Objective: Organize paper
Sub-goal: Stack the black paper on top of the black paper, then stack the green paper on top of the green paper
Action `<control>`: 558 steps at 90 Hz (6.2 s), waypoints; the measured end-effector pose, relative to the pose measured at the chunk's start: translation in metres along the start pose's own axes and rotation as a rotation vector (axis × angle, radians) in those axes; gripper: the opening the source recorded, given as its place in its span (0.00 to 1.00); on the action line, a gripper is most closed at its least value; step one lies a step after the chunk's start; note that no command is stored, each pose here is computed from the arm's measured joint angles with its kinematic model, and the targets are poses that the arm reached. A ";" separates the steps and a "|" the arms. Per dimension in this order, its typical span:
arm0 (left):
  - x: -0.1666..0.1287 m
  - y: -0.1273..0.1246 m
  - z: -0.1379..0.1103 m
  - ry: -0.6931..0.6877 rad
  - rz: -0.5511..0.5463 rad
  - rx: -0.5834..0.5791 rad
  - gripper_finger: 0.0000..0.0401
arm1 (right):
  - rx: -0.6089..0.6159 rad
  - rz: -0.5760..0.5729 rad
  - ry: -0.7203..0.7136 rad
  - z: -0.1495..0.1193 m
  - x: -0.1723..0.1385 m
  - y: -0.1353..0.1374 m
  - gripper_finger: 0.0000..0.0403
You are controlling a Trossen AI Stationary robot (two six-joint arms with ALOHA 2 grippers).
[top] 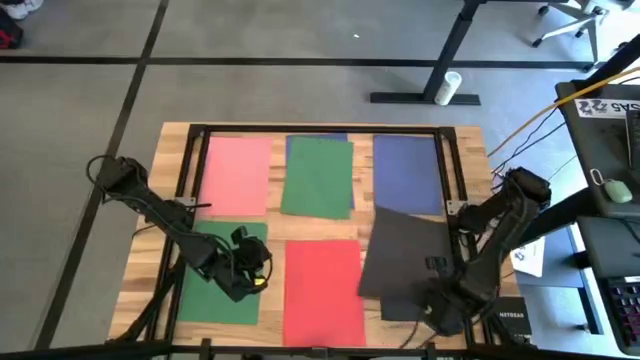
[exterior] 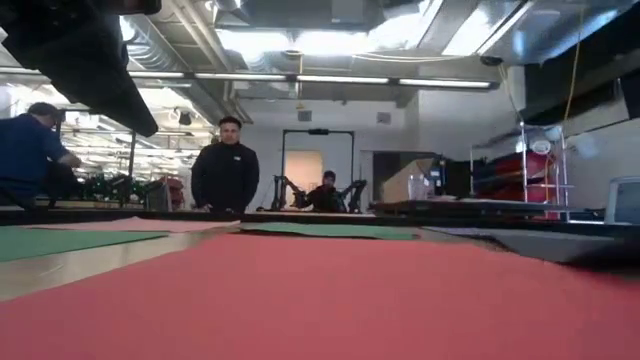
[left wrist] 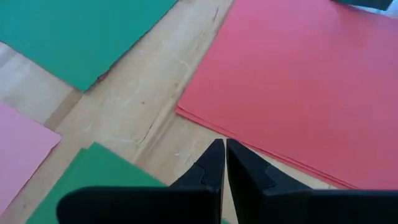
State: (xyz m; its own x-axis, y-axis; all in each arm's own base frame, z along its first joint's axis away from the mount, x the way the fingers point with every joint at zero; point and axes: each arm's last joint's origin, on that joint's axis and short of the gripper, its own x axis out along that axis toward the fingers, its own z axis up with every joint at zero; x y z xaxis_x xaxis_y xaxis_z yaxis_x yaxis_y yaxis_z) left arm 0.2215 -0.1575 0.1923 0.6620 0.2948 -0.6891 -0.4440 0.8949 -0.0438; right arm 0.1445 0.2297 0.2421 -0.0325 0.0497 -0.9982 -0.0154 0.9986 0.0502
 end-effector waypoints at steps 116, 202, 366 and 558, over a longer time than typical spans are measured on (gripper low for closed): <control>0.000 0.000 0.000 0.000 0.001 -0.004 0.00 | 0.118 -0.059 0.191 -0.041 0.001 0.010 0.29; 0.000 0.000 0.000 0.000 0.001 -0.004 0.00 | 0.167 0.070 0.119 -0.036 0.079 0.008 0.01; 0.041 0.039 0.038 0.106 0.113 0.542 0.19 | 0.186 0.018 -0.050 -0.010 0.095 -0.015 0.00; 0.068 0.029 0.050 0.421 0.272 0.558 0.00 | 0.161 -0.043 -0.140 0.003 0.094 -0.025 0.00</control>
State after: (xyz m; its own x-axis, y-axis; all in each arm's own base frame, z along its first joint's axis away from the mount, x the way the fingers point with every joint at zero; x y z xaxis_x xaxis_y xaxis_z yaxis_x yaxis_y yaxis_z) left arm 0.2839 -0.0946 0.1809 0.2362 0.4768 -0.8467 -0.1130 0.8789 0.4634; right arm 0.1453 0.2097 0.1474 0.1036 -0.0024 -0.9946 0.1462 0.9892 0.0129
